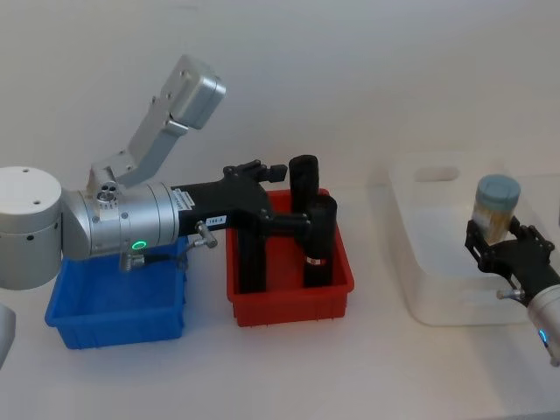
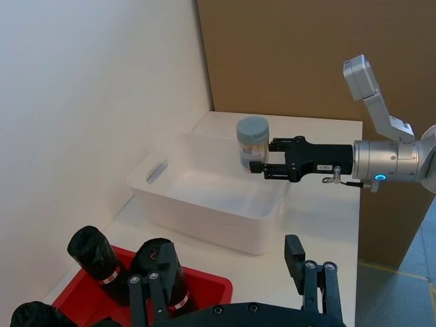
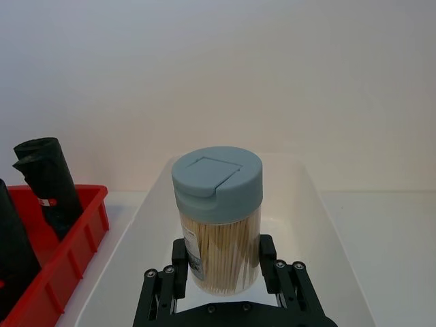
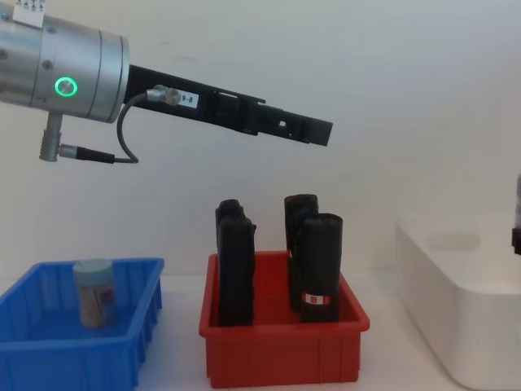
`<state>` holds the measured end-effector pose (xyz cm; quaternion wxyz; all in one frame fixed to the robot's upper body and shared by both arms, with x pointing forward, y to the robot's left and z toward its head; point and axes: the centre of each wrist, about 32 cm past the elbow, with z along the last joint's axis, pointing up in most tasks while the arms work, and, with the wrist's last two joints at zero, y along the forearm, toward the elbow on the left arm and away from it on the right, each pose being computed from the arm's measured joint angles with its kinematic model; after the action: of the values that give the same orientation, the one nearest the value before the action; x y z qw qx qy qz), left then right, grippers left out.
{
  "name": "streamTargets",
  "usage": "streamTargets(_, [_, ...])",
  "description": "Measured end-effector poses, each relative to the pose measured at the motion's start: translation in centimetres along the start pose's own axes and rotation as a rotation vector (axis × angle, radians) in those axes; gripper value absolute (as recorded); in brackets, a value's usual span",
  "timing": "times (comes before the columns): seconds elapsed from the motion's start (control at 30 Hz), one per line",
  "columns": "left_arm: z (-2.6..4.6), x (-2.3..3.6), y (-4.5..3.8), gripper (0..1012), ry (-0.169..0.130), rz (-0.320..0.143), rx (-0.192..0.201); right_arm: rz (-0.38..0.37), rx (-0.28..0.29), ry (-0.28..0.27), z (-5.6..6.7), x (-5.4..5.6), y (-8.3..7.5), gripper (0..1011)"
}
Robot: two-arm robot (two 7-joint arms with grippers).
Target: Pick the cotton swabs from the blue box and place them into the white box.
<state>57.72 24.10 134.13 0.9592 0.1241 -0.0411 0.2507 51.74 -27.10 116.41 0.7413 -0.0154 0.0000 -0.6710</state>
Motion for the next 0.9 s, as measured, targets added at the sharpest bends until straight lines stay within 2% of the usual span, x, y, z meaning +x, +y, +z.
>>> streamTargets(0.33, [0.0, 0.0, 0.0, 1004, 0.0, 0.0, 0.0, 0.004, -0.023, 0.017, -0.5, 0.2, 1.2, 632])
streamTargets(0.57, [0.0, 0.0, 0.0, 1004, 0.0, 0.0, 0.0, 0.007, -0.03, 0.023, -0.6, 0.3, 1.6, 863])
streamTargets(0.77, [0.0, 0.0, 0.0, 1004, 0.0, 0.0, 0.0, 0.007, -0.031, 0.027, -0.6, 0.3, 1.8, 1000])
streamTargets(0.9, [0.0, 0.0, 0.0, 1004, 0.0, 0.0, 0.0, 0.007, -0.025, 0.029, -0.6, 0.3, 1.8, 1001])
